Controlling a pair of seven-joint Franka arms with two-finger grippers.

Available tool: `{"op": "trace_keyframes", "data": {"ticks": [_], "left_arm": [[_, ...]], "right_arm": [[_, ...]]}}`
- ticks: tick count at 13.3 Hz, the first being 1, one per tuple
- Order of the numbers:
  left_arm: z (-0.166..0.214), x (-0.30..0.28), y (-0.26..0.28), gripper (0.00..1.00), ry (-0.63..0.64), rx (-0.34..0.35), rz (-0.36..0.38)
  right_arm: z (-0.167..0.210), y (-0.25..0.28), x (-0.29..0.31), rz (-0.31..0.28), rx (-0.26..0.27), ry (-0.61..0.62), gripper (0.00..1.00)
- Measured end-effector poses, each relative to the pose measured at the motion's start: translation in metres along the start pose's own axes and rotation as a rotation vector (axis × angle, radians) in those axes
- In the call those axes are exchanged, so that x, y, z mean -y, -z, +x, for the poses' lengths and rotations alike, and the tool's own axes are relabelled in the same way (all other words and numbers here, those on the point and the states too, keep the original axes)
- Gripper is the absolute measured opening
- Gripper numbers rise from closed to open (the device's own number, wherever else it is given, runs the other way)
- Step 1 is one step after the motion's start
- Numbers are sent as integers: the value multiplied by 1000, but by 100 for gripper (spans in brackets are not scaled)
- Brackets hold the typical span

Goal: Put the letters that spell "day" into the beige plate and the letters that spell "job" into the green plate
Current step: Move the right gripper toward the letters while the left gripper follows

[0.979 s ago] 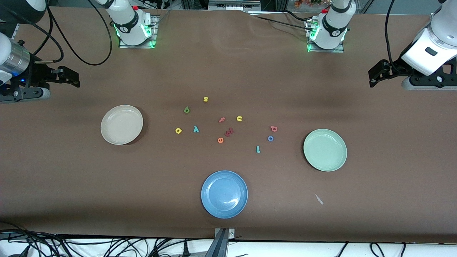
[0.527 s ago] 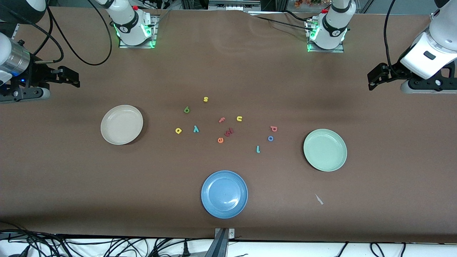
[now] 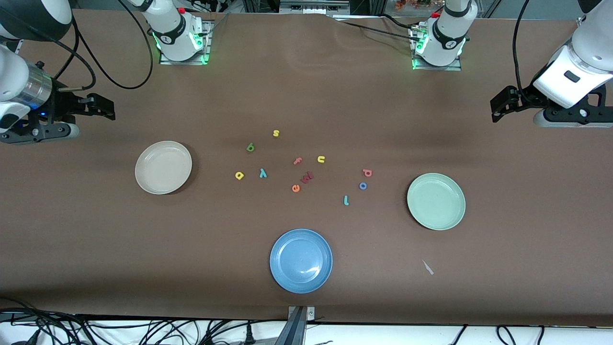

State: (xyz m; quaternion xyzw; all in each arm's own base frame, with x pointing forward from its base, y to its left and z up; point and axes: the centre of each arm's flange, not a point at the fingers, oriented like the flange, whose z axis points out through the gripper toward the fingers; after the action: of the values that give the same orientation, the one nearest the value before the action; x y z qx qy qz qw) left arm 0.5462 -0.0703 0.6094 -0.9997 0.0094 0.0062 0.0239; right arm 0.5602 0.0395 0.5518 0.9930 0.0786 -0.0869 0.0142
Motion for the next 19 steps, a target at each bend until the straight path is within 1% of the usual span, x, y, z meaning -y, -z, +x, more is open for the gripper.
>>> {"op": "trace_keyframes", "data": {"ticks": [4, 7, 11, 14, 16, 19], "left_arm": [[0, -1, 0, 100, -2, 0, 0], [0, -1, 0, 100, -2, -1, 0], [0, -1, 3, 100, -1, -7, -1], [0, 0, 4, 100, 0, -8, -1], [0, -1, 4, 100, -1, -8, -1], [0, -2, 4, 100, -4, -9, -1]], "right_arm": [[2, 0, 21, -3, 0, 29, 100], [5, -4, 40, 14, 6, 2, 100], [10, -9, 86, 2, 1, -39, 100], [20, -25, 120, -8, 5, -7, 100], [30, -40, 142, -9, -17, -21, 100], [33, -67, 191, -10, -51, -88, 100]]}}
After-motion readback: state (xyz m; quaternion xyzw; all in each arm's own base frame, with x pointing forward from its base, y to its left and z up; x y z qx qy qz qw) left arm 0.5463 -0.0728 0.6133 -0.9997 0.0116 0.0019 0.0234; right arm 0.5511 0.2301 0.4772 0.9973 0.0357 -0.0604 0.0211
